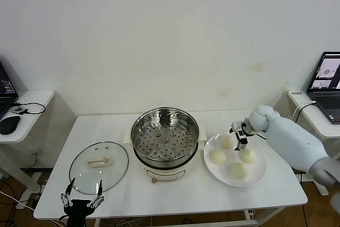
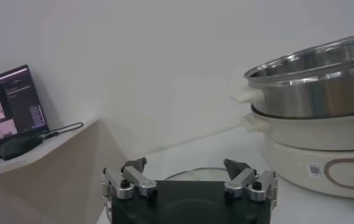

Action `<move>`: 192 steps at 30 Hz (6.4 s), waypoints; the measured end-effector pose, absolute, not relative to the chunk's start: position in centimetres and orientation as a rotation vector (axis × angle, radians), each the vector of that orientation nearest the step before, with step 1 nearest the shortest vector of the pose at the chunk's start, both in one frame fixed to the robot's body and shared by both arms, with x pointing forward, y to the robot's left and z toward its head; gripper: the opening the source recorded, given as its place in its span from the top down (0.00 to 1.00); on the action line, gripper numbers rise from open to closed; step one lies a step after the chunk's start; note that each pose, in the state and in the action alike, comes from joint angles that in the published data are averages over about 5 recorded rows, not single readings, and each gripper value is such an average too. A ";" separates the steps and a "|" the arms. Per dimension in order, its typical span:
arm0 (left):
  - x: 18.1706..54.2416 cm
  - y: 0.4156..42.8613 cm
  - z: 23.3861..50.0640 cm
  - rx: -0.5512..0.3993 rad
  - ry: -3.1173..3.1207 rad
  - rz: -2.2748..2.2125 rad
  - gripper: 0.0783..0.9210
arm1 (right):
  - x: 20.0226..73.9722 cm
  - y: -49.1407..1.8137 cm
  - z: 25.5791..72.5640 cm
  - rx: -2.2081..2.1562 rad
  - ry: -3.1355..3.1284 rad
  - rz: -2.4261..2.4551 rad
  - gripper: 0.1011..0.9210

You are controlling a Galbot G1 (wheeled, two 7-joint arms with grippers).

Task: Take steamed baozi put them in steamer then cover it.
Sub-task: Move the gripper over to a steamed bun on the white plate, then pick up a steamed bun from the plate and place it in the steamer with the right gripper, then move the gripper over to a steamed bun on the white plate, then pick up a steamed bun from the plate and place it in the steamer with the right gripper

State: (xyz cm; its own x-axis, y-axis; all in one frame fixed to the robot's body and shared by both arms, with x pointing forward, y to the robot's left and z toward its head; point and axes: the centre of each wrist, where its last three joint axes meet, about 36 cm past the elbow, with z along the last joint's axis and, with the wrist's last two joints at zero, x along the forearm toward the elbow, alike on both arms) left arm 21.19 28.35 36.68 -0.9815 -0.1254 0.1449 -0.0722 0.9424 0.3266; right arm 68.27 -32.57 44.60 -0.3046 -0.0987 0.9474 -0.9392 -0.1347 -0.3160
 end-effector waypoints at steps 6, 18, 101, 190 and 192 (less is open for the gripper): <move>21.2 28.4 36.6 0.156 -2.934 -0.489 0.12 | 68.7 -31.6 44.2 1.216 -1.414 1.522 0.17; 21.2 28.3 36.6 0.158 -2.939 -0.486 0.12 | 68.7 -31.7 44.6 1.215 -1.392 1.529 0.35; 21.8 28.3 37.2 0.129 -2.976 -0.405 0.12 | 71.2 -3.7 59.3 1.942 -0.767 2.342 0.12; 22.1 30.0 37.8 0.129 -2.950 -0.480 0.12 | 62.9 -26.6 44.8 1.316 -1.360 1.443 0.35; 22.1 29.9 37.9 0.128 -2.952 -0.481 0.12 | 63.0 -26.7 45.4 1.315 -1.362 1.443 0.35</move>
